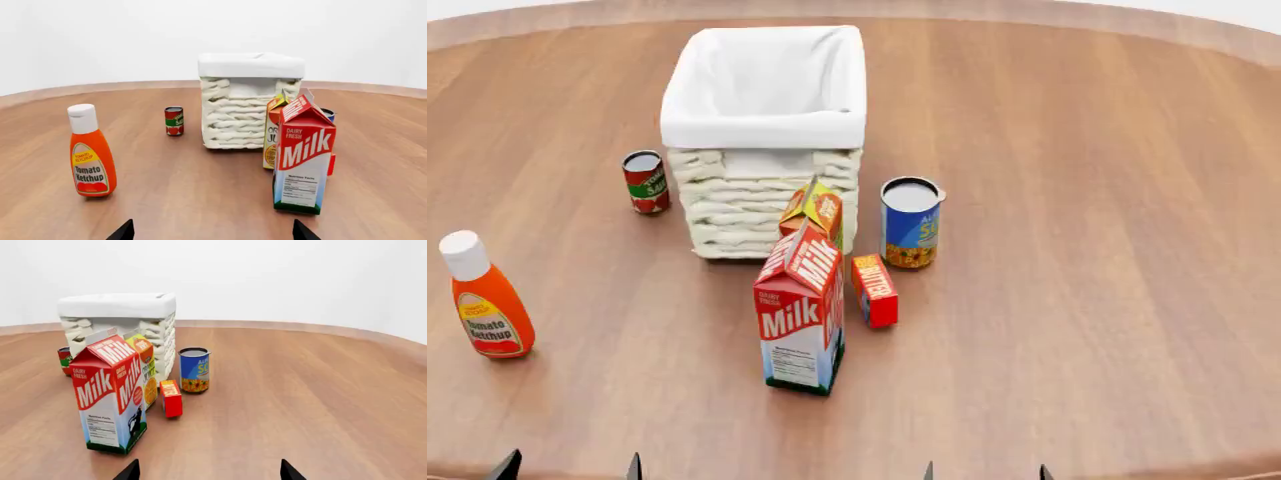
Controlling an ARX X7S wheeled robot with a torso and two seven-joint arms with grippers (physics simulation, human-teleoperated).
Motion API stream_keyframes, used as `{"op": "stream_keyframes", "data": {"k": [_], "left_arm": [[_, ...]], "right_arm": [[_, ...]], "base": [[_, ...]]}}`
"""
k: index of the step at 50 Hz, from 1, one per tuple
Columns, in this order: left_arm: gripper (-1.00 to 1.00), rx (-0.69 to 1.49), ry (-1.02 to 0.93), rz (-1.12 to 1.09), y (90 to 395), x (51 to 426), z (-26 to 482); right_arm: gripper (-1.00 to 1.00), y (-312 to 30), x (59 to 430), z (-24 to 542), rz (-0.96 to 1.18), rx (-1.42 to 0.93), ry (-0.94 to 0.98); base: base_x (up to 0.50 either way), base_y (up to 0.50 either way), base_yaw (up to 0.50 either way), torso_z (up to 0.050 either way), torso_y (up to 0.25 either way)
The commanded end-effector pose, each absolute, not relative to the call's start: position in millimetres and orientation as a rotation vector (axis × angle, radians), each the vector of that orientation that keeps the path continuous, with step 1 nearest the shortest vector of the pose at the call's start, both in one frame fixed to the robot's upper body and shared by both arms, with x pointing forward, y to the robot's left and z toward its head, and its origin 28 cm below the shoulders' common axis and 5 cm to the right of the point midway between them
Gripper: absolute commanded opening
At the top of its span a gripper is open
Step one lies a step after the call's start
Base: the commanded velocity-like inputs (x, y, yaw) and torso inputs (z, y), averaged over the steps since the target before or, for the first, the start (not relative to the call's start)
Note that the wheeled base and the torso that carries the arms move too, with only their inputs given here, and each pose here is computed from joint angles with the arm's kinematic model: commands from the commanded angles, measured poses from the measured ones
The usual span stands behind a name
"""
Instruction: Pick up the butter and put it in the basket.
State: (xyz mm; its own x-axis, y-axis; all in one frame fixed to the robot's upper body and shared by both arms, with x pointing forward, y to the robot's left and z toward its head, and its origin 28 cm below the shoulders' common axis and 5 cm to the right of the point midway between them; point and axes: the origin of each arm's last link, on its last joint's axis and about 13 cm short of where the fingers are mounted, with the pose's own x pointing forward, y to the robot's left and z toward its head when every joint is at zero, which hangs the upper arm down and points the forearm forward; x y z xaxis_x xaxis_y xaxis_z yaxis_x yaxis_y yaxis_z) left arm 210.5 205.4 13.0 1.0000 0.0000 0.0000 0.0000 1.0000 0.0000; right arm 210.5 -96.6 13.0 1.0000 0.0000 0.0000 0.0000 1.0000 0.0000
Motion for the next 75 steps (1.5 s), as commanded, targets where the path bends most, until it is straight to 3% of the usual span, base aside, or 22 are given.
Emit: {"op": "stream_keyframes", "data": {"k": [1,14,68,75], "left_arm": [[1.0,0.0,0.0,0.0,205,211,13],[1.0,0.033,0.038,-0.039,207,201,-2],[1.0,0.035,0.033,-0.02,213,213,13],[1.0,0.034,0.032,-0.022,214,214,13]], "right_arm": [[1.0,-96,211,12,0.0,0.0,0.0],[1.0,-96,196,14,0.012,-0.063,-0.047],[1.0,-87,209,31,0.053,-0.162,-0.012],[1.0,-89,209,36,0.042,-0.149,-0.037]], "base": [[0.0,0.0,0.0,0.0,0.0],[0.0,0.0,0.01,0.0,0.0],[0.0,0.0,0.5,0.0,0.0],[0.05,-0.14,0.0,0.0,0.0]]}}
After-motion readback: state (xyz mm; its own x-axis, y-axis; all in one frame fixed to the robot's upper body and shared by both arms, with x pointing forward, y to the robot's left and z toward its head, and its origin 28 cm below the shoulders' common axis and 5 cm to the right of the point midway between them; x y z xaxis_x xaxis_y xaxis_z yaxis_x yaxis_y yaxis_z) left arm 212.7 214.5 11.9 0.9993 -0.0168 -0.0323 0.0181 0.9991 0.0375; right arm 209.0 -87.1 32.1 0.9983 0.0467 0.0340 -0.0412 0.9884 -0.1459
